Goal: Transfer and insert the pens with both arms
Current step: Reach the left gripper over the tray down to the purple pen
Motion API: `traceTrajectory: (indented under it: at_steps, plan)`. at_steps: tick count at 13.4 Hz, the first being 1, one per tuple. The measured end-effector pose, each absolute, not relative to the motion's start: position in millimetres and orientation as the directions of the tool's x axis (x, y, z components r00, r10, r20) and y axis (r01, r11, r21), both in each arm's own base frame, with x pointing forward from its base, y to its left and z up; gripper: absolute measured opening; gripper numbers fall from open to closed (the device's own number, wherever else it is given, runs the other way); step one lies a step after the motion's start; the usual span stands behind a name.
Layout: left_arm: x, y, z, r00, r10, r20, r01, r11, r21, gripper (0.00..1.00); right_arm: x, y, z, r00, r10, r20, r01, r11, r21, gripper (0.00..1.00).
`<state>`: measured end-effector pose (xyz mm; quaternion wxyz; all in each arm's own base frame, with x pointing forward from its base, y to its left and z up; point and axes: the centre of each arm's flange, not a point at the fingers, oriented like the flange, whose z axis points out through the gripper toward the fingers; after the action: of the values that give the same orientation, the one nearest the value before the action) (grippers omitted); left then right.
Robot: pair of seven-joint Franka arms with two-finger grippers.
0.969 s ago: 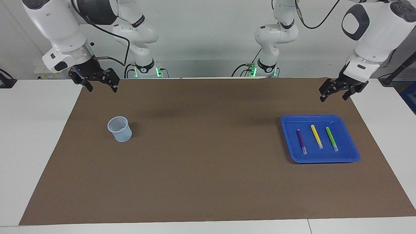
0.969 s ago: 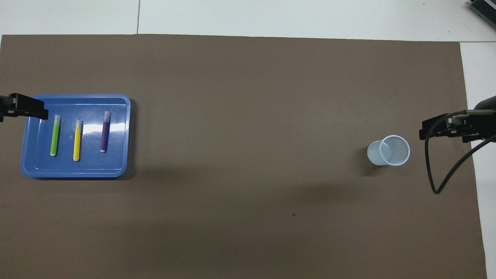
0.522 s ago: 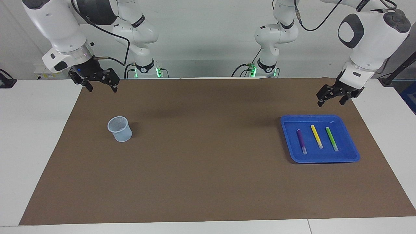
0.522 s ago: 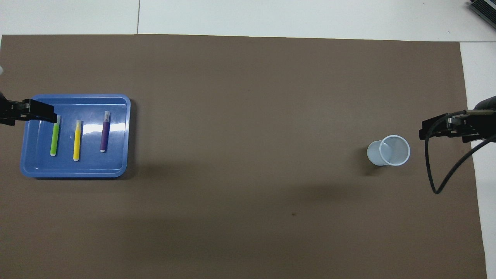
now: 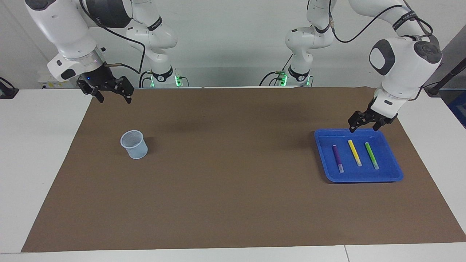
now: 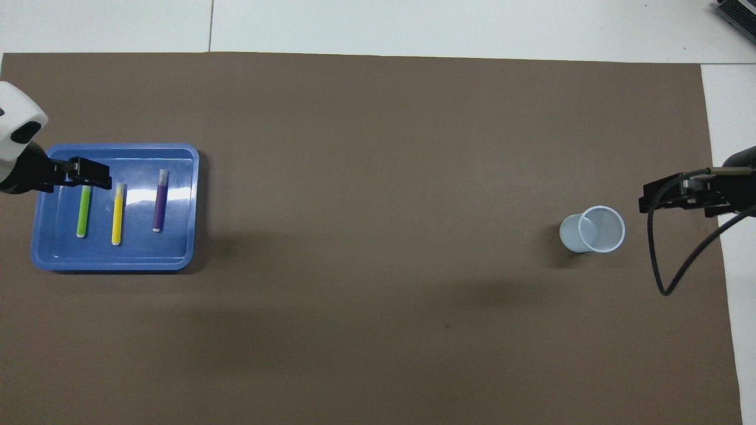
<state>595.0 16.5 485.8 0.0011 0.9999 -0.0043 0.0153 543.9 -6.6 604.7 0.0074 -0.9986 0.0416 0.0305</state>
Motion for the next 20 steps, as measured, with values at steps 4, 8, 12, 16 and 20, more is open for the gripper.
traceTrajectory:
  at_steps: [4, 8, 12, 16, 20]
  plan:
    - [610, 17, 455, 0.999, -0.009, 0.049, -0.009, -1.000, 0.002, 1.00, 544, -7, 605, 0.995, -0.083, -0.061, -0.084, -0.996, -0.012, 1.00]
    - [624, 14, 422, 0.998, -0.014, 0.057, -0.014, -1.000, 0.003, 1.00, 544, -7, 605, 0.995, -0.083, -0.061, -0.084, -0.996, -0.012, 1.00]
    - [635, 14, 390, 0.998, -0.015, 0.057, -0.015, -1.000, 0.004, 1.00, 544, -7, 605, 0.995, -0.083, -0.061, -0.084, -0.996, -0.012, 1.00]
    - [642, 14, 361, 0.998, -0.014, 0.055, -0.015, -1.000, 0.004, 1.00, 544, -7, 605, 0.995, -0.083, -0.061, -0.084, -0.996, -0.012, 1.00]
    - [645, 14, 342, 0.999, -0.014, 0.043, -0.014, -1.000, 0.005, 0.99, 544, -7, 605, 0.995, -0.083, -0.061, -0.084, -0.996, -0.012, 1.00]
